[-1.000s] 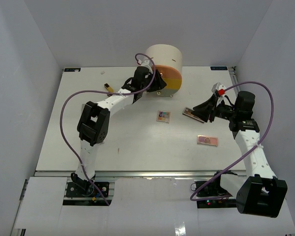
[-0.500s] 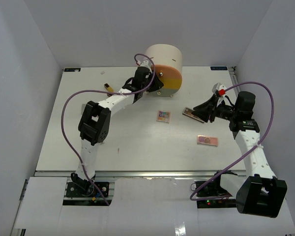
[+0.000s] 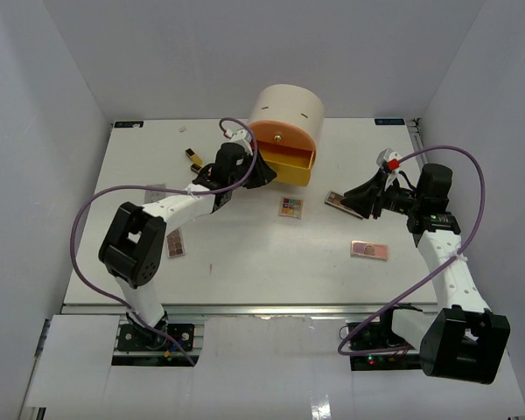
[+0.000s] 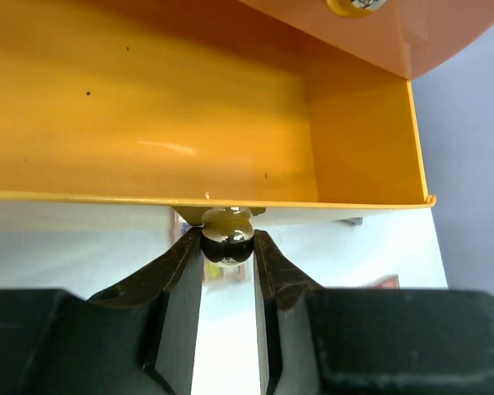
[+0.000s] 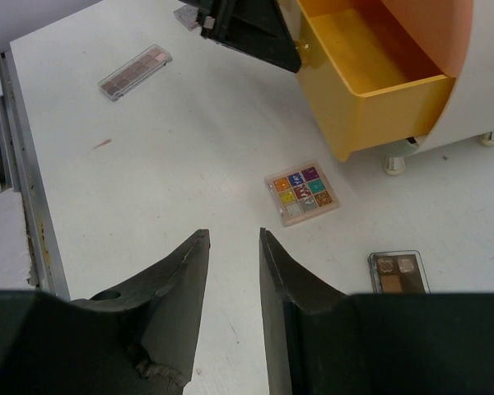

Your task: Organize the makeup

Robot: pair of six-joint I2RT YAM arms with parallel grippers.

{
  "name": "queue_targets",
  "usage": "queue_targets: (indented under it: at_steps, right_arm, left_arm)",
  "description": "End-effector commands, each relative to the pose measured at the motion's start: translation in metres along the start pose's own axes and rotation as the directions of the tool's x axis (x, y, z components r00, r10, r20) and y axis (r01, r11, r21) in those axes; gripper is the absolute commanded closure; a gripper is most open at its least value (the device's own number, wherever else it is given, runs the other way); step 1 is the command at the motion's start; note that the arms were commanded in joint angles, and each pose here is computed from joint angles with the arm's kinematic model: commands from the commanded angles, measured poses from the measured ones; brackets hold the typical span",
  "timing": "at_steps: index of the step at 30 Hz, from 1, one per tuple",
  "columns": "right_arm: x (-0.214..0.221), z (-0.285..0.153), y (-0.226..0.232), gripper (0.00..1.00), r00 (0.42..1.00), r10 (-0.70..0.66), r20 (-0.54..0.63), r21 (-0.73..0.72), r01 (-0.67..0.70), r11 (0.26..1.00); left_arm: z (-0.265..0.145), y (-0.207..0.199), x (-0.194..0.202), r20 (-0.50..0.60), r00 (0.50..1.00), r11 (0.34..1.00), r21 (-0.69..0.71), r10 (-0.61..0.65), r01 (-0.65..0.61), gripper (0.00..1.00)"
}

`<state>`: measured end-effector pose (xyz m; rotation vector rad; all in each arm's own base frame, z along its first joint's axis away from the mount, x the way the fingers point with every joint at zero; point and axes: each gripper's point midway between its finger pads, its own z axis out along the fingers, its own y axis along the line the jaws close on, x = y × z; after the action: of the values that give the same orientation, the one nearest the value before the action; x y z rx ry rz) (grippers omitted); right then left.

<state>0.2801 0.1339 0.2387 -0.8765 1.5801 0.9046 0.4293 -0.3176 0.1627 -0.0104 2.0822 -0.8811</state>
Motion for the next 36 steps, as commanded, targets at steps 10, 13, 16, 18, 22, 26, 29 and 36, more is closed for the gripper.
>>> queue_targets:
  at_steps: [10, 13, 16, 18, 22, 26, 29, 36]
  right_arm:
    - [0.009, -0.003, -0.02, 0.49, 0.998, -0.039, -0.04, 0.091, 0.042, 0.995]
    - [0.012, -0.005, -0.028, 0.42, 0.996, -0.051, -0.075, 0.124, 0.06, 0.99]
    - [0.018, -0.007, -0.036, 0.35, 0.992, -0.049, -0.119, 0.154, 0.067, 0.986]
    - [0.021, -0.01, -0.042, 0.29, 0.985, -0.067, -0.159, 0.177, 0.095, 0.98]
    - [0.037, -0.016, -0.055, 0.24, 0.964, -0.054, -0.261, 0.211, 0.111, 0.971]
    - [0.059, -0.029, -0.065, 0.2, 0.915, -0.01, -0.403, 0.262, 0.126, 0.957]
    - [0.074, -0.038, -0.055, 0.03, 0.85, -0.094, -0.518, 0.161, 0.205, 0.965]
    - [0.106, -0.062, -0.025, 0.04, 0.657, -0.359, -0.663, -0.222, 0.286, 0.932]
  left_arm:
    - [-0.038, -0.031, -0.002, 0.0, 1.0, 0.992, 0.128, 0.021, -0.021, 0.52]
    - [-0.045, -0.032, -0.005, 0.009, 1.0, 0.992, 0.122, 0.025, -0.026, 0.25]
    - [-0.054, -0.034, -0.011, 0.024, 0.999, 0.992, 0.118, 0.043, -0.045, 0.12]
    - [-0.06, -0.034, -0.01, 0.02, 0.998, 0.992, 0.117, 0.052, -0.055, 0.06]
    - [-0.08, -0.04, -0.017, 0.037, 0.995, 0.988, 0.125, 0.089, -0.093, 0.03]
    - [-0.105, -0.037, -0.019, 0.042, 0.986, 0.982, 0.101, 0.159, -0.162, 0.02]
    - [-0.134, -0.036, -0.029, 0.074, 0.966, 0.965, 0.068, 0.249, -0.254, 0.02]
    - [-0.192, -0.014, -0.029, 0.133, 0.909, 0.919, -0.038, 0.394, -0.392, 0.02]
